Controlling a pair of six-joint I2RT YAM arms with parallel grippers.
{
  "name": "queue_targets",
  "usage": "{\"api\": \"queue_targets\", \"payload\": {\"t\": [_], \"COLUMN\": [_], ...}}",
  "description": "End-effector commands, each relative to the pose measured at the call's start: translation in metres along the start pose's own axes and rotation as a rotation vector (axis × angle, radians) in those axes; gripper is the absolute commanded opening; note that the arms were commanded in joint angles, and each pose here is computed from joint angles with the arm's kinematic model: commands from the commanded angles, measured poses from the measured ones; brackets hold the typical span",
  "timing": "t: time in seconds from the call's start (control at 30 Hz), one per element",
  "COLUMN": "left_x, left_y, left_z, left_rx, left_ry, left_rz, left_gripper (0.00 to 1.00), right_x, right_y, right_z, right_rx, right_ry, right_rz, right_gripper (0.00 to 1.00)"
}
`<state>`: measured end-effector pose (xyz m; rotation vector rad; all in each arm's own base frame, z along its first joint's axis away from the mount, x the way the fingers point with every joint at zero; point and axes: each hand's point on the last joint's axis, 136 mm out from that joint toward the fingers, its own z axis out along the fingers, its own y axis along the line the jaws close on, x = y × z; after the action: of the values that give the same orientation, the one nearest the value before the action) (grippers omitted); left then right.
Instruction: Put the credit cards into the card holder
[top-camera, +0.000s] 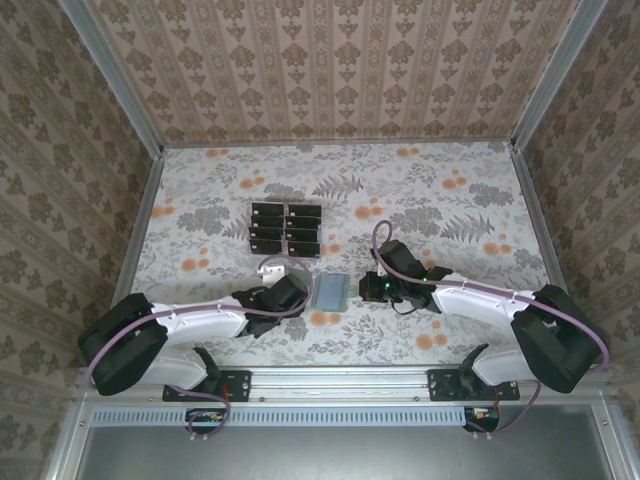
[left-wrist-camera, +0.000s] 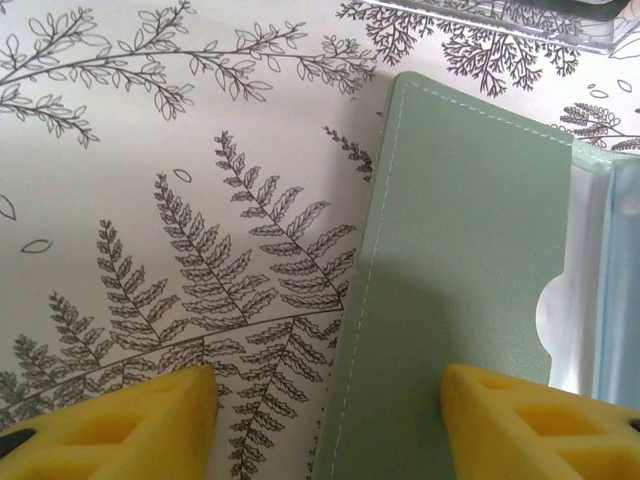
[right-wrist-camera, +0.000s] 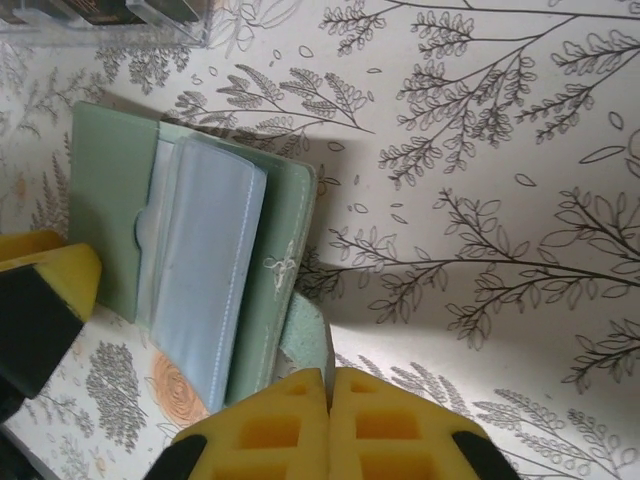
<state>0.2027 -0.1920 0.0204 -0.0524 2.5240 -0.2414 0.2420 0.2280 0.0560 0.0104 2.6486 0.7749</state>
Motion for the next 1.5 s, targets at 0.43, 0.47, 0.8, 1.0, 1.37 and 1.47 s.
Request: {"api": "queue_targets", "payload": {"t": [0.43,0.47,0.8,1.0,1.37,1.47], "left_x": [-0.026,-0.029,-0.047,-0.044,-0.033,-0.031], "left_y": [-0.003,-0.003,-0.006,-0.008,-0.003,-0.001], "left_z": [-0.045,-0.046,-0.033,-0.020,-0.008,-0.007], "left_rx": [0.056,0.061,0.083,0.065,0.050,0.046], "left_ry": [-0.104,-0.111,-0.114,-0.082,-0.056,-0.053], "left_rz": [-0.018,-0.014,0.018,0.046,0.040,0.038], "left_gripper": [0.71,0.72,0.74,0.74,0.73,0.73], "right_x": [-0.026,-0.026,-0.013,-0.009,-0.004,-0.002], "right_y": [0.045,0.048,0.058,0.061,0.060,0.056], "right_z": [-0.042,-0.040,0.007,0.020,0.037,0.041], "right_rx": [-0.025,-0.029,0.006,0.004,0.015,0.028], "right_ry": [-0.028,-0.026,0.037,0.055,0.079,0.082], "right_rz": [-0.036,-0.039,-0.017,-0.023,-0.025,-0.023], "right_gripper": [0.48,0.48,0.49,0.48,0.48,0.48]}}
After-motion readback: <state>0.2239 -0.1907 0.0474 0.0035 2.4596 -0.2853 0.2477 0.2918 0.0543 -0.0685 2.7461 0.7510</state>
